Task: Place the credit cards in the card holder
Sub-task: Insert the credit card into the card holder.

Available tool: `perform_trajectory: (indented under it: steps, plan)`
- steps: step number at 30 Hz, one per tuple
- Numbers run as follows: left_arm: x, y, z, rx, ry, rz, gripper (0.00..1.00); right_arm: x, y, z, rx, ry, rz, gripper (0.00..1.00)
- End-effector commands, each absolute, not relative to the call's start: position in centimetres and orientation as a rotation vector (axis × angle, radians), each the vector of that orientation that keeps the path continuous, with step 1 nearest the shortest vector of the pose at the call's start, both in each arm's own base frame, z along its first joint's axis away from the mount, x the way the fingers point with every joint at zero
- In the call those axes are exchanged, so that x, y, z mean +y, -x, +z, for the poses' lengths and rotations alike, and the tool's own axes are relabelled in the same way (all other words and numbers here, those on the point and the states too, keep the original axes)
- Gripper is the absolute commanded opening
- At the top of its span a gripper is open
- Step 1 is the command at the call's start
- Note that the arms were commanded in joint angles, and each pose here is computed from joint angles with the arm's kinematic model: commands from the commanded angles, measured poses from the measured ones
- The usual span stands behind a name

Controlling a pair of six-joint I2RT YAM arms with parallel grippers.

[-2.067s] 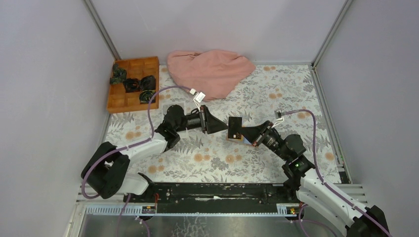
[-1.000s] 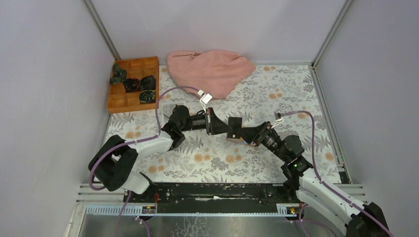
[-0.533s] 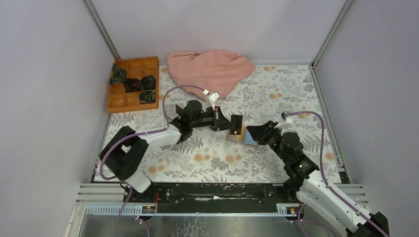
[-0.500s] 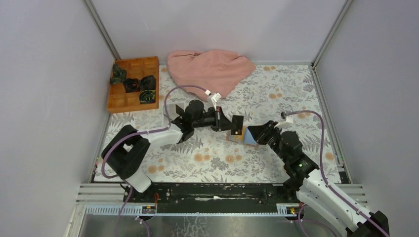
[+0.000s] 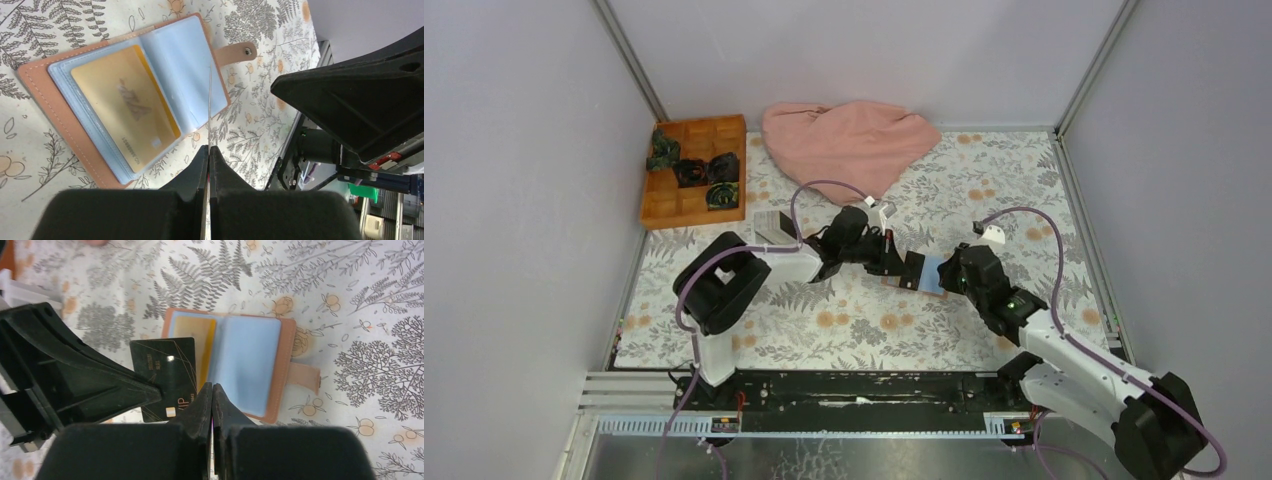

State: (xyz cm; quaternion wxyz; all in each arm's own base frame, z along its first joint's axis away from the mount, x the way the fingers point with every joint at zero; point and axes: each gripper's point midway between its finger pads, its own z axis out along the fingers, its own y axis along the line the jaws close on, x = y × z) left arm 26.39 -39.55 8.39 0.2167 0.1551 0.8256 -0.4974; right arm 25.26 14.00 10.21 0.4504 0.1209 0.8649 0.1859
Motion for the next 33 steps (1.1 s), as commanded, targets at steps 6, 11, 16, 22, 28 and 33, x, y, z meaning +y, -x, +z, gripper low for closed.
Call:
perform_trajectory:
  steps: [6, 11, 16, 22, 28, 33]
  plan:
    - [-40.5, -27.9, 7.9, 2.282, -0.492, -1.386, 0.00, 13.1, -26.5, 9.2, 2.165, -0.330, 0.326, 0.00]
    - [-40.2, -28.5, 7.3, 2.301, -0.468, -1.409, 0.00, 13.0, -26.7, 8.0, 2.194, -0.341, 0.291, 0.00]
    - [-40.1, -29.0, 6.8, 2.327, -0.453, -1.411, 0.00, 13.1, -27.1, 7.4, 2.212, -0.351, 0.264, 0.00]
    - [-40.2, -29.4, 6.6, 2.350, -0.445, -1.427, 0.00, 13.0, -27.5, 7.0, 2.212, -0.363, 0.238, 0.00]
    - [-40.4, -29.5, 6.4, 2.374, -0.438, -1.450, 0.00, 12.8, -27.7, 5.8, 2.244, -0.368, 0.192, 0.00]
    - [-40.3, -29.3, 5.8, 2.412, -0.432, -1.450, 0.00, 12.3, -27.6, 5.0, 2.257, -0.389, 0.154, 0.00]
